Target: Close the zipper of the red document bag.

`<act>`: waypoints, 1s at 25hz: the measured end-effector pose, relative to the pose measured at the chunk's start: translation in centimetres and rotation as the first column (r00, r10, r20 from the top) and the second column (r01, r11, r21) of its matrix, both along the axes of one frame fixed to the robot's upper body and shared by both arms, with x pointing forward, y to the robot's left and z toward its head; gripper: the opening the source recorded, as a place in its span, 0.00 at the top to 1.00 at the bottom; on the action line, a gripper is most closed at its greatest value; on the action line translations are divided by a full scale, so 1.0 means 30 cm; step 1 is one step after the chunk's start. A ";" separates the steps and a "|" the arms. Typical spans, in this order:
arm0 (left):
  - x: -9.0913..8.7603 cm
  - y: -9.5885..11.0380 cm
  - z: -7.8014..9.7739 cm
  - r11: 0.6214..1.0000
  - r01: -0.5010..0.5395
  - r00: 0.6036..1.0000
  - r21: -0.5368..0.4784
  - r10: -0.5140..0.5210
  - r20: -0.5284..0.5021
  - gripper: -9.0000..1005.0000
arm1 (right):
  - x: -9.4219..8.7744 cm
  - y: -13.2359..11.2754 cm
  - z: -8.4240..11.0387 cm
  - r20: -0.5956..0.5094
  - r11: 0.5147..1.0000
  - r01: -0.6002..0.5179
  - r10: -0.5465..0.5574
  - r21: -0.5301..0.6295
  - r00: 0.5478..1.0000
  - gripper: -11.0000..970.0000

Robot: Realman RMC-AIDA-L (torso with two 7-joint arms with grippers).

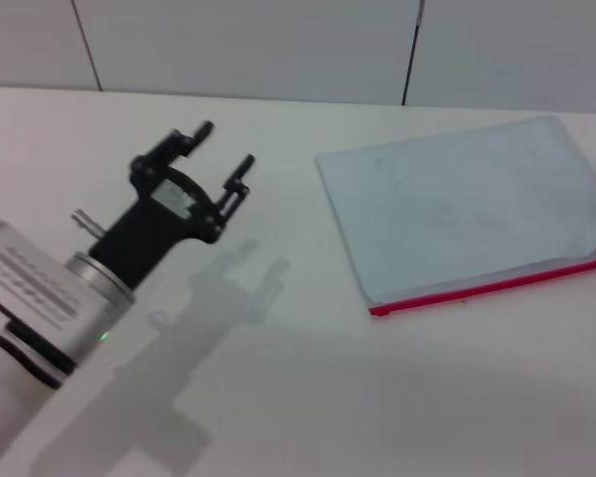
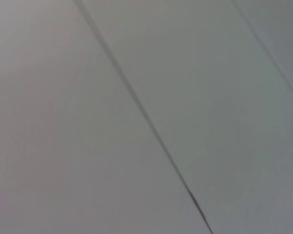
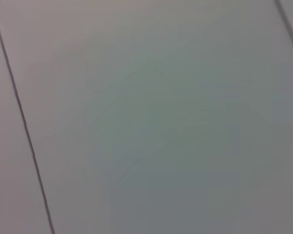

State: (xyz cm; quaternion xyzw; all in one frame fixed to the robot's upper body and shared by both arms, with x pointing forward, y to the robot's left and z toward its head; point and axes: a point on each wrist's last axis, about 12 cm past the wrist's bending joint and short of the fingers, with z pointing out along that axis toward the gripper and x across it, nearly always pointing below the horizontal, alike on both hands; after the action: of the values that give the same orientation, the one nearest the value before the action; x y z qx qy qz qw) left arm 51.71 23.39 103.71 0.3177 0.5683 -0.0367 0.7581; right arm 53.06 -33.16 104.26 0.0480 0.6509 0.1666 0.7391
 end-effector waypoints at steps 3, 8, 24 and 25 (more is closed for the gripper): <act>0.015 0.045 0.013 0.995 0.003 0.999 -0.100 -0.007 -0.043 0.44 | -0.040 0.026 0.000 0.084 0.995 0.062 -0.055 -0.080 0.995 0.58; 0.029 0.094 0.028 0.980 -0.004 0.996 -0.197 -0.013 -0.085 0.33 | -0.058 0.097 -0.001 0.147 0.973 0.124 -0.096 -0.196 0.984 0.36; 0.028 0.103 0.031 0.977 -0.003 0.996 -0.214 -0.016 -0.085 0.29 | -0.059 0.125 -0.004 0.150 0.965 0.136 -0.103 -0.225 0.983 0.18; 0.027 0.103 0.032 0.977 -0.002 0.996 -0.214 -0.017 -0.084 0.29 | -0.059 0.125 -0.005 0.149 0.965 0.136 -0.103 -0.225 0.983 0.18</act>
State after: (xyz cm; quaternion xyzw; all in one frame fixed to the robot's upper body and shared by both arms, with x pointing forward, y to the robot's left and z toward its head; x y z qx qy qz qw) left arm 52.53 26.49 104.66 0.2343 0.5918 -0.1142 0.7628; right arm 51.28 -29.40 104.12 -0.0117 0.6098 0.0467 0.7911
